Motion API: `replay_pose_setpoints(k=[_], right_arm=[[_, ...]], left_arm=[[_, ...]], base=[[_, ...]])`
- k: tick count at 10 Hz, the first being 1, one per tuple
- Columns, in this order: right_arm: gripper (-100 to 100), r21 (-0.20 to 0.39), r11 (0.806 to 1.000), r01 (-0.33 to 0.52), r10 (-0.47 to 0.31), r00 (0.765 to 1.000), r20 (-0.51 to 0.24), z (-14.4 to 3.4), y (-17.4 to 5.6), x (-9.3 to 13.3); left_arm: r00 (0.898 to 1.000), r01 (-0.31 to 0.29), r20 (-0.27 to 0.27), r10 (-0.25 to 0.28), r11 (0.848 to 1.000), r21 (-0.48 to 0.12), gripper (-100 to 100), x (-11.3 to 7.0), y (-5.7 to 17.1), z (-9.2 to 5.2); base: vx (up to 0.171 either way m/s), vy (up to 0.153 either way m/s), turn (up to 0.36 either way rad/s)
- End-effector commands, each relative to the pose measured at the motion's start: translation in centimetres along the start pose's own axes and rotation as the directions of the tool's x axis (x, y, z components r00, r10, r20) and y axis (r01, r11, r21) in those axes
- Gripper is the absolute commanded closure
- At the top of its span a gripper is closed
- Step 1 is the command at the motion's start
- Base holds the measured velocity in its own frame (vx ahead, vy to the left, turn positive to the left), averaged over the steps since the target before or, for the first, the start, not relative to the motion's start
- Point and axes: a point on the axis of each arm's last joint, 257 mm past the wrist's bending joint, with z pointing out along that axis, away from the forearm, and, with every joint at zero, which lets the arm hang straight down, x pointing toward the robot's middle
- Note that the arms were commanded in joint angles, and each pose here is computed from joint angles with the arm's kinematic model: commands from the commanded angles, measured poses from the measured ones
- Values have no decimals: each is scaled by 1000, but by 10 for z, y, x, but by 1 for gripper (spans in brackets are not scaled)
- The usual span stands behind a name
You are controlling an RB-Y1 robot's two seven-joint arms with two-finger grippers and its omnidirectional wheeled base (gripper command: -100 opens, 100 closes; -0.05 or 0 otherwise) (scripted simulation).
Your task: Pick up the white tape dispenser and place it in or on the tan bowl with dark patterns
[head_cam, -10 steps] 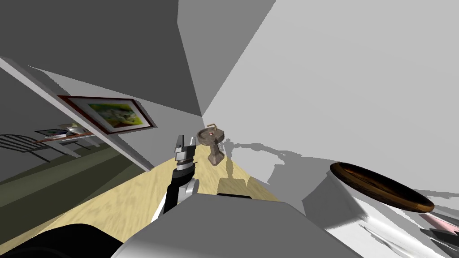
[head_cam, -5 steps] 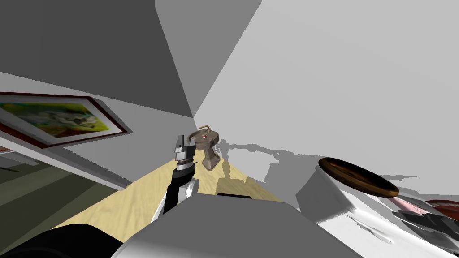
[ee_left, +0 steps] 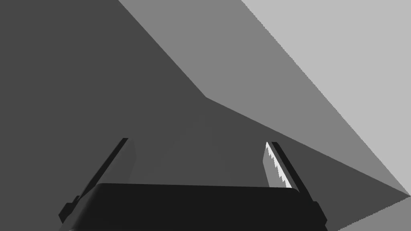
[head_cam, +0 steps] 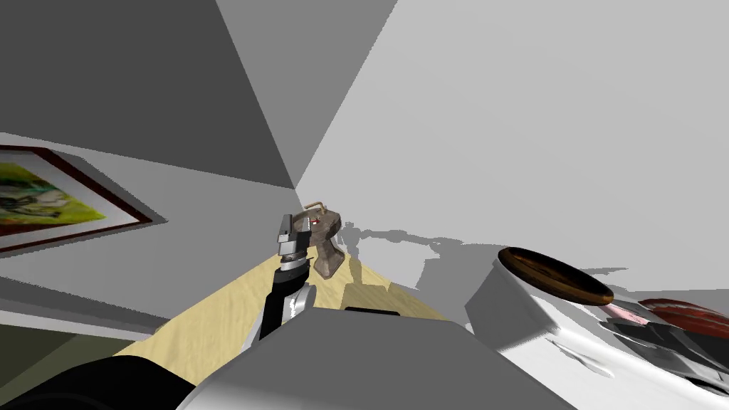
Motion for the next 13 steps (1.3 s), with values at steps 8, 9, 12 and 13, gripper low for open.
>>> replay_pose_setpoints(k=[8, 9, 12, 13], right_arm=[[100, -33, 989, 145, -146, 989, -20, 4, 19, -25], [100, -54, 986, 158, -158, 987, -10, 5, 26, -32], [100, -66, 979, 194, -195, 981, -14, 6, 33, -40], [100, -62, 974, 216, -217, 976, -9, 6, 36, -48]], left_arm=[[1000, 0, 0, 0, 1000, 0, 0, 0, 0, 0], [1000, 0, 0, 0, 1000, 0, 0, 0, 0, 0], [1000, 0, 0, 0, 1000, 0, 0, 0, 0, 0], [1000, 0, 0, 0, 1000, 0, 0, 0, 0, 0]], base=[[97, 22, -192], [106, 20, -322], [95, 49, -210], [115, 56, -272]])
